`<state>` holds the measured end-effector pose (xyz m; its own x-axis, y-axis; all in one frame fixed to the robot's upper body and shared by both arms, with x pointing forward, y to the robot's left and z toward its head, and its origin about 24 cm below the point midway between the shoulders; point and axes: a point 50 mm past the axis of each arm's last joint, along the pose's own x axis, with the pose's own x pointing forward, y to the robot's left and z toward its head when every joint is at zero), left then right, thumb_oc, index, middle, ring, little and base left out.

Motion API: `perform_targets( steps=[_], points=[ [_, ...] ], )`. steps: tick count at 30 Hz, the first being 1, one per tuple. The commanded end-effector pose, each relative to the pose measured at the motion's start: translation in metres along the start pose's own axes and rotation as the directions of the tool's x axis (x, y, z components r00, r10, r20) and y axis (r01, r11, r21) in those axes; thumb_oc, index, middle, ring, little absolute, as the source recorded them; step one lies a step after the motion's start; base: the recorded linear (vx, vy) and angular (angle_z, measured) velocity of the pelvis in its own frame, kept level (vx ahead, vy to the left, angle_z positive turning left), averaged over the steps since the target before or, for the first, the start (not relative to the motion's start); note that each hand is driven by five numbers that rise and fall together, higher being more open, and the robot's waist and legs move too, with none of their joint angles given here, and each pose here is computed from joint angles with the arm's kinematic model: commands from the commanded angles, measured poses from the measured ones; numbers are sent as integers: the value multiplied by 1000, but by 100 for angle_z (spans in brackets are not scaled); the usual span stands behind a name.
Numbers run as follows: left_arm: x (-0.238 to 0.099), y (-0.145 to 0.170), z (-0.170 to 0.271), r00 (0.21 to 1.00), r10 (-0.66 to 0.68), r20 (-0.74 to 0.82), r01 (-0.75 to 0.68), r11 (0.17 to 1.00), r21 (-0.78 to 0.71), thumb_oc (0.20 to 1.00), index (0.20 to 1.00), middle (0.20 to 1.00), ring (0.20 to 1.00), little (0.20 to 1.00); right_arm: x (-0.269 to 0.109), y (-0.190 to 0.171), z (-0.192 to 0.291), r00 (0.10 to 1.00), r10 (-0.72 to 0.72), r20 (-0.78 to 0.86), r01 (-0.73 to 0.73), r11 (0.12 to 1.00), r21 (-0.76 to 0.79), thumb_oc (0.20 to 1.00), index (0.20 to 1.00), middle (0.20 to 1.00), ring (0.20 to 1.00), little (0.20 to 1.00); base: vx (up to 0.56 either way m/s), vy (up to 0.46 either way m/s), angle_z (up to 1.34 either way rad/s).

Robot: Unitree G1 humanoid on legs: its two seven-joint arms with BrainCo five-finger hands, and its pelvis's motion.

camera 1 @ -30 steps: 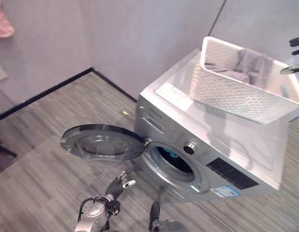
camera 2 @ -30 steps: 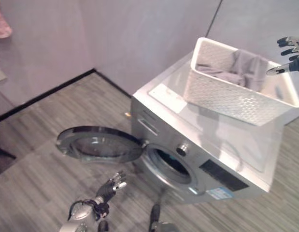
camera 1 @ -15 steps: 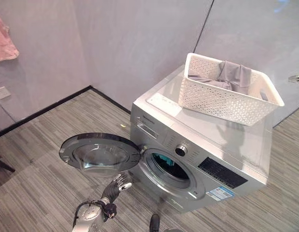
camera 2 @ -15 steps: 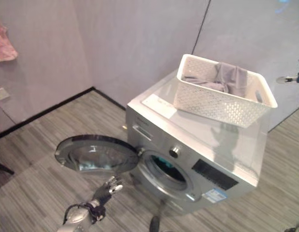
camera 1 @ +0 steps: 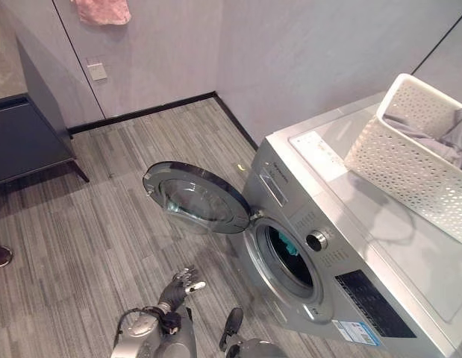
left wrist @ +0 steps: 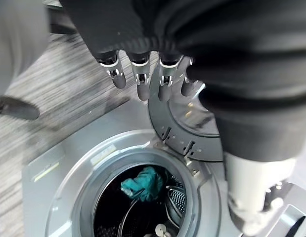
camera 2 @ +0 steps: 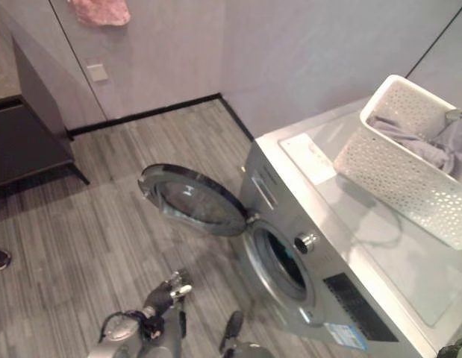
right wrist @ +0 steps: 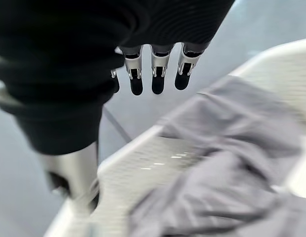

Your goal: Grab the laundry basket,head to the washer,open it,put in the laundry and shut it.

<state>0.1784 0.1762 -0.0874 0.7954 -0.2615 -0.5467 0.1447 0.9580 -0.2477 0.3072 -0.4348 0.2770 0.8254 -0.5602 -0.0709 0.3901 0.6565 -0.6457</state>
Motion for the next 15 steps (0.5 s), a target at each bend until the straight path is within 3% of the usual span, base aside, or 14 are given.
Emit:
perform_targets(
  steps=[1, 3, 6, 15],
  points=[
    [1, 1, 37, 991, -50, 124, 40, 996, 84, 1000, 1000, 1000, 1000, 1000, -9, -29, -7, 997, -75, -17, 72, 989, -126, 799, 799, 799, 799, 799, 286, 273, -64],
    [0, 4, 41, 990, -47, 136, 32, 993, 110, 1000, 1000, 1000, 1000, 1000, -8, -23, -11, 997, -50, -53, 36, 969, -243, 834, 834, 834, 834, 834, 136, 183, -37],
    [-3, 11, 43, 990, -24, 142, 8, 994, 111, 1000, 1000, 1000, 1000, 1000, -5, -14, -22, 995, -26, -97, -5, 954, -299, 856, 856, 856, 856, 856, 83, 11, -3],
    [-4, 3, 32, 992, -40, 123, 30, 997, 77, 1000, 1000, 1000, 1000, 1000, -6, -7, -50, 985, -17, -170, -28, 965, -262, 856, 856, 856, 856, 856, 62, -35, -10]
  ],
)
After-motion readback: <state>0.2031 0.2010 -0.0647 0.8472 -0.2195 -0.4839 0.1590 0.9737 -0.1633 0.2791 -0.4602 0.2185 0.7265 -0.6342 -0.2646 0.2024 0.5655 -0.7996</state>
